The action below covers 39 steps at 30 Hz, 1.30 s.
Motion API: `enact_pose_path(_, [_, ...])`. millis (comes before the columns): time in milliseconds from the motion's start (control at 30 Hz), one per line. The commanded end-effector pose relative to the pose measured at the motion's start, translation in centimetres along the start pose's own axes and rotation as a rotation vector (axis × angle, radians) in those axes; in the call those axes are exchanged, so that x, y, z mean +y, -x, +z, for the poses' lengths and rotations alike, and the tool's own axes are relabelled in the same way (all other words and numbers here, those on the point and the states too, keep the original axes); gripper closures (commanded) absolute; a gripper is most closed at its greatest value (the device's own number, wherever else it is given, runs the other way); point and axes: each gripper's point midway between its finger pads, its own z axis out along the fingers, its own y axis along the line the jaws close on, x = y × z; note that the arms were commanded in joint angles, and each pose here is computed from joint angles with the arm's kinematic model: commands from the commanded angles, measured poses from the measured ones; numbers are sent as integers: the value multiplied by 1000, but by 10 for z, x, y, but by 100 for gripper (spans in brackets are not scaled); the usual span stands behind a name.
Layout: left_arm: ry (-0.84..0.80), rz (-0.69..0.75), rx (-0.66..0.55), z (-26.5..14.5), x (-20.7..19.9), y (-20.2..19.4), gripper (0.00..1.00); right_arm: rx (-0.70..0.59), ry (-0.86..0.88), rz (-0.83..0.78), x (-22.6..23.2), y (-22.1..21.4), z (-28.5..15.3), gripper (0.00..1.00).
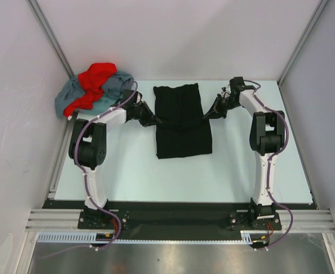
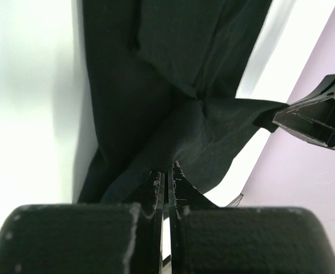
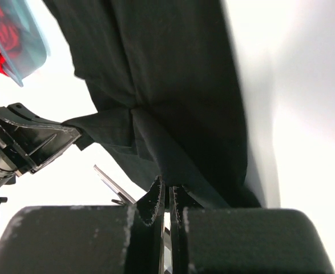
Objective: Fold and stack the t-shirts
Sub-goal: Fold the tshirt
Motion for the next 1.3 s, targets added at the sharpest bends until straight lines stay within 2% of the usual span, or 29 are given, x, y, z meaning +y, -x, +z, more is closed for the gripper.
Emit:
enact_pose_path(0, [-28, 37, 7, 1, -8, 11, 100, 6, 44, 2, 7, 10, 4, 98])
enact_pose_path(133, [20, 40, -5, 7, 6, 21, 98, 11, 48, -2, 1, 17, 9, 95])
enact_pose_path(200, [49, 46, -15, 6, 10, 31, 93, -3, 54, -19, 2, 27, 8, 89])
enact_pose_path(233, [63, 68, -24, 4, 14, 37, 88, -3, 48, -27, -4, 31, 12, 86])
enact_pose_path(267, [109, 66, -29, 2, 22, 41, 79, -2, 42, -27, -4, 34, 11, 82])
enact_pose_path(400, [203, 164, -143, -31, 18, 71, 64, -32, -1, -55, -7, 55, -5, 68])
enact_pose_path(467, [222, 226, -164, -45, 15, 72, 57, -72, -39, -88, -3, 60, -24, 61])
enact_pose_path(533, [201, 265, -174, -62, 5, 63, 57, -117, -120, -102, -6, 54, -41, 55])
enact_pose_path(600, [183, 302, -167, -73, -2, 43, 57, -133, -208, -138, -6, 39, -38, 50])
enact_pose_path(667, [175, 348, -153, -76, -4, 26, 58, -166, -286, -193, -4, 18, -36, 50])
enact_pose_path(700, [166, 370, -127, -77, -5, 5, 58, -161, -317, -230, 7, 1, -25, 49])
enact_pose_path(767, [144, 389, -96, -74, -6, -16, 59, -205, -420, -266, -2, -17, -19, 49])
enact_pose_path(800, [143, 393, -51, -67, 1, -38, 60, -192, -435, -307, 6, -37, -2, 50])
enact_pose_path(833, [112, 398, -48, -66, -5, -45, 61, -232, -467, -326, 5, -36, 5, 51])
enact_pose_path(933, [96, 375, 21, -55, 4, -72, 63, -215, -507, -357, 6, -58, 37, 54])
enact_pose_path(1067, [83, 379, 25, -57, 2, -77, 64, -260, -557, -435, 13, -52, 65, 54])
enact_pose_path(1267, [73, 421, 6, -73, 1, -82, 64, -316, -555, -437, 22, -21, 93, 54])
